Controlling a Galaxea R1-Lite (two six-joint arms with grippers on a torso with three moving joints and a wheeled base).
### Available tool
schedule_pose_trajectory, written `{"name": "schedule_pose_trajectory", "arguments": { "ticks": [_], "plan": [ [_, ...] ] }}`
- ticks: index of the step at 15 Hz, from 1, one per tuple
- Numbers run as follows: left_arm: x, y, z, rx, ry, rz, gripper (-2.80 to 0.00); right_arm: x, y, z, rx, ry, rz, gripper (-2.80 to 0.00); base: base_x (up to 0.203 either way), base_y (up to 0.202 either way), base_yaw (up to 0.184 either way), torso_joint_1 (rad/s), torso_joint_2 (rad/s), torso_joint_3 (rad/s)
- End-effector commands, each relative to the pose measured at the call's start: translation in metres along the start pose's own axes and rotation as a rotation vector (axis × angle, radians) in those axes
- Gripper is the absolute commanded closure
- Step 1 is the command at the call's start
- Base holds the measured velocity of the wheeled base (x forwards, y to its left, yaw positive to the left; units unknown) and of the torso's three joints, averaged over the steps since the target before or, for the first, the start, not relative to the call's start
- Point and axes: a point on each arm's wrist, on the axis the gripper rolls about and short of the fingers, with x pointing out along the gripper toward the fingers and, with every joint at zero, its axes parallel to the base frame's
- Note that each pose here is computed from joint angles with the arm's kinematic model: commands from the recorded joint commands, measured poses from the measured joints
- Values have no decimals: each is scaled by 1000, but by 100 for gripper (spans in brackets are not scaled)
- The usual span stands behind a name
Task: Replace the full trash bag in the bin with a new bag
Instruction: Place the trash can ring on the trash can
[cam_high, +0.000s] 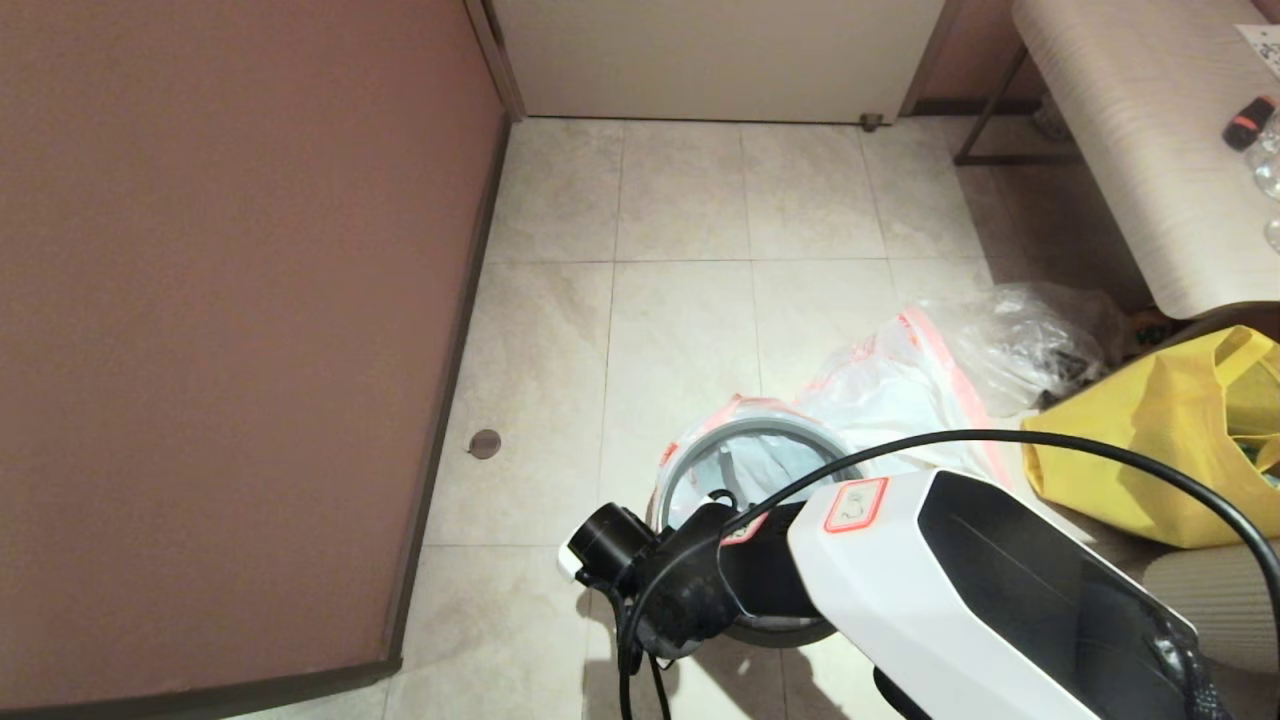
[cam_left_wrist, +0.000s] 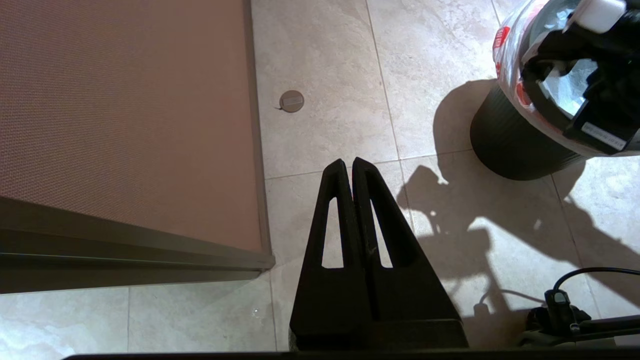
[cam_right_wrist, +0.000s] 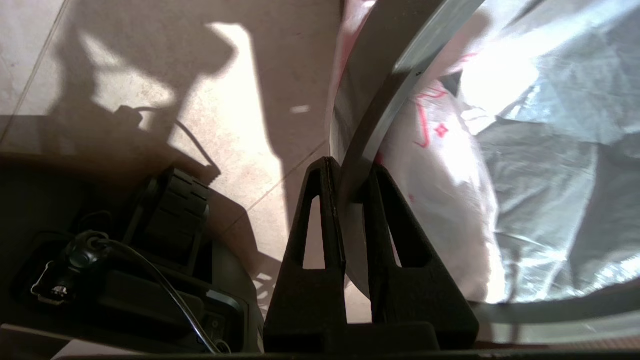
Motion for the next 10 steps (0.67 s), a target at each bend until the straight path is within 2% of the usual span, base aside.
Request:
{"name": "schedule_pose_trajectory", "arguments": {
  "ticks": [1, 7, 10],
  "plan": [
    [0, 0, 0, 0, 1, 0, 0, -15, -9, 4, 15, -22, -1, 0, 0, 0, 0, 0, 0, 0],
    [0, 0, 0, 0, 1, 0, 0, -14, -27, 0, 56, 11, -22, 0, 0, 0, 0, 0, 0, 0],
    [0, 0, 0, 0, 1, 0, 0, -10, -26, -1, 55, 17, -20, 0, 0, 0, 0, 0, 0, 0]
  ]
}}
